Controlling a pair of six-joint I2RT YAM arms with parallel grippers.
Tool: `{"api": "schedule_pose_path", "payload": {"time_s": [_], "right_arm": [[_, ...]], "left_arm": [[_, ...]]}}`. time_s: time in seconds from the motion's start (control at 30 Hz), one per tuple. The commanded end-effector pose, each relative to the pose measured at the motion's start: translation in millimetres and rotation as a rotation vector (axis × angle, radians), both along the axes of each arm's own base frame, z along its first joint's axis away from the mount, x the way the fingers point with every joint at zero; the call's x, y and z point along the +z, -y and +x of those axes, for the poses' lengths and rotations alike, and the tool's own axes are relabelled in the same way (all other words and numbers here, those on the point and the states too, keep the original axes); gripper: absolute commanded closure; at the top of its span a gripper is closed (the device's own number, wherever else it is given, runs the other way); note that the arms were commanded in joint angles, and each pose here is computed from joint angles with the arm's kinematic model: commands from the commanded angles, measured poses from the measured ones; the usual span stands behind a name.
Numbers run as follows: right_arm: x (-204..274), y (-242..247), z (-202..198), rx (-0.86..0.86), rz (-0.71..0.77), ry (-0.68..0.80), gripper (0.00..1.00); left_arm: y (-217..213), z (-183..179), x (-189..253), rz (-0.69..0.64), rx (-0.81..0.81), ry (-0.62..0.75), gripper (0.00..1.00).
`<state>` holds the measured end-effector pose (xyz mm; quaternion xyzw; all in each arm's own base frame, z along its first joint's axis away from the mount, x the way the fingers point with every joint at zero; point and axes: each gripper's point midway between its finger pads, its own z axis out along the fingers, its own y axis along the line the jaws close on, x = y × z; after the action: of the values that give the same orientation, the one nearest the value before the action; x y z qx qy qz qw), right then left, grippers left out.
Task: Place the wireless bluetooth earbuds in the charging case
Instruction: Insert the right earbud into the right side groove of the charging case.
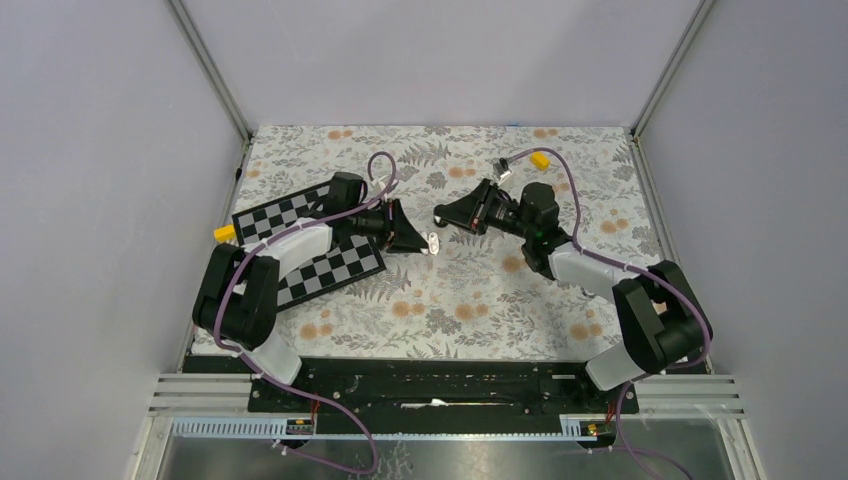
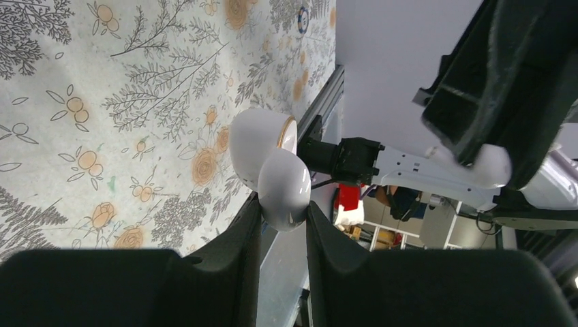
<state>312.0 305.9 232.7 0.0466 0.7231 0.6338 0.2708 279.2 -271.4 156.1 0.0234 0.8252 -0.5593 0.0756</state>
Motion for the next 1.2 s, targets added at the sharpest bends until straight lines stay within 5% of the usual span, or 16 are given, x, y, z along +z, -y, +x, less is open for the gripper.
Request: {"api": "schedule_pose_path", "payload": {"time_s": [0.0,1.17], "right_arm": [[21,-7,1,-0.006,0.112,0.031,0.87],[-28,-13,10,-0.011,0.029,-0.018,0.88]], "left_arm": [[7,8,33,-0.088,0.032,0.049,1.0],[10,2,51,-0.153,-0.008,0.029,1.0]]}}
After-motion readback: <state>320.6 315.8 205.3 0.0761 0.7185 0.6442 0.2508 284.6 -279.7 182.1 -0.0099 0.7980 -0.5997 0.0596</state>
